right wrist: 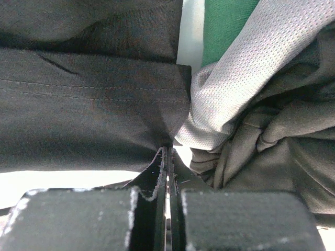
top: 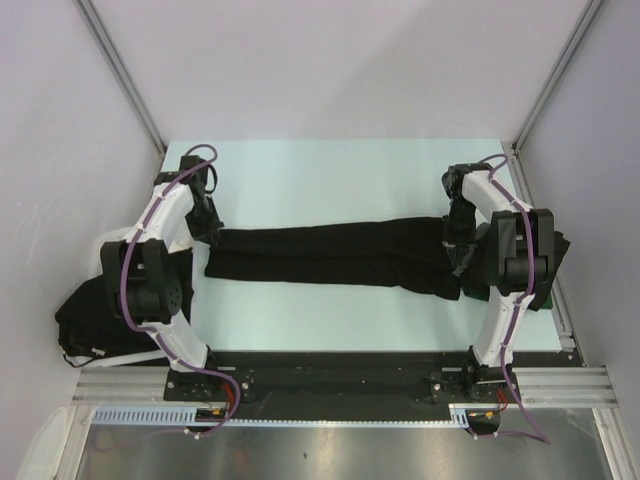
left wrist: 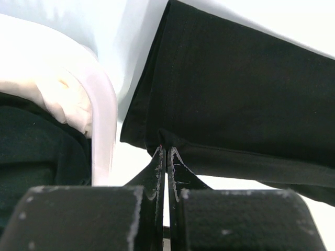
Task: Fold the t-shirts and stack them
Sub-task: Fold the other side of the tshirt into a rectangle
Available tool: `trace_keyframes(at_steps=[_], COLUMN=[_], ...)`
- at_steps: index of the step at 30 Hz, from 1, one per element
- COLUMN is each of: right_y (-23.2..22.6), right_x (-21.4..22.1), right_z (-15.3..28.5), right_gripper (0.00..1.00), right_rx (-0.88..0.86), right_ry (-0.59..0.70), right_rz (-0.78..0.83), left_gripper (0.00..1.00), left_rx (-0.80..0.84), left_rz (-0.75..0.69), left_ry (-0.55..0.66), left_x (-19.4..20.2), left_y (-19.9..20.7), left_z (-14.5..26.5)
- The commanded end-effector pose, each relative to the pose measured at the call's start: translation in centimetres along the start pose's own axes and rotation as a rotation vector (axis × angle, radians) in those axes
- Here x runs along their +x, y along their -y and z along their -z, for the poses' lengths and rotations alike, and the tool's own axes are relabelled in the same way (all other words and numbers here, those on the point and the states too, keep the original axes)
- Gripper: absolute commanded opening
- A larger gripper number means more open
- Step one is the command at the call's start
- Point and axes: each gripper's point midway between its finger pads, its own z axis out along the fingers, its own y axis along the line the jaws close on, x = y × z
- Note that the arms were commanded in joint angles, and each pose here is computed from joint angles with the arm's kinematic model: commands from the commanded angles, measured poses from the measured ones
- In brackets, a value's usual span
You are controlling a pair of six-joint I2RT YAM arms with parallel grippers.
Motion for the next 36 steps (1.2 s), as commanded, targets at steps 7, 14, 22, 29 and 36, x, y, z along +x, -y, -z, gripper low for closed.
trace_keyframes(at_steps=[7,14,22,29,36], right_y=[0.3,0.5,0.2,-2.1,-5.0], right_x=[0.0,-1.7,-5.4,-7.9,-8.1], right_z=[-0.2,1.7,6.1,7.9,6.8], right_gripper=[0.4,0.51,0.53,0.53,0.48], right_rx=[0.027,0.043,0.039,0.028,0.002], right_ry=[0.0,0.079,0.244,0.347,0.343], right_rz=[0.021,0.011,-0.008,0.02,0.05], left_gripper=[0.16,0.36,0.38,0.38,0.33], left_rx=[0.009,0.007,0.033,0.072,0.131], left_rz=[-0.02,-0.001,-0.011,-0.051,-0.125], left_ry=[0.008,0.023,0.053,0.072,0.115], left_x=[-0.6,-2.0,-3.1,-4.1,-3.7], left_y=[0.8,1.3,3.0,6.0,9.8], left_z=[0.1,0.9,1.5,1.4,2.8])
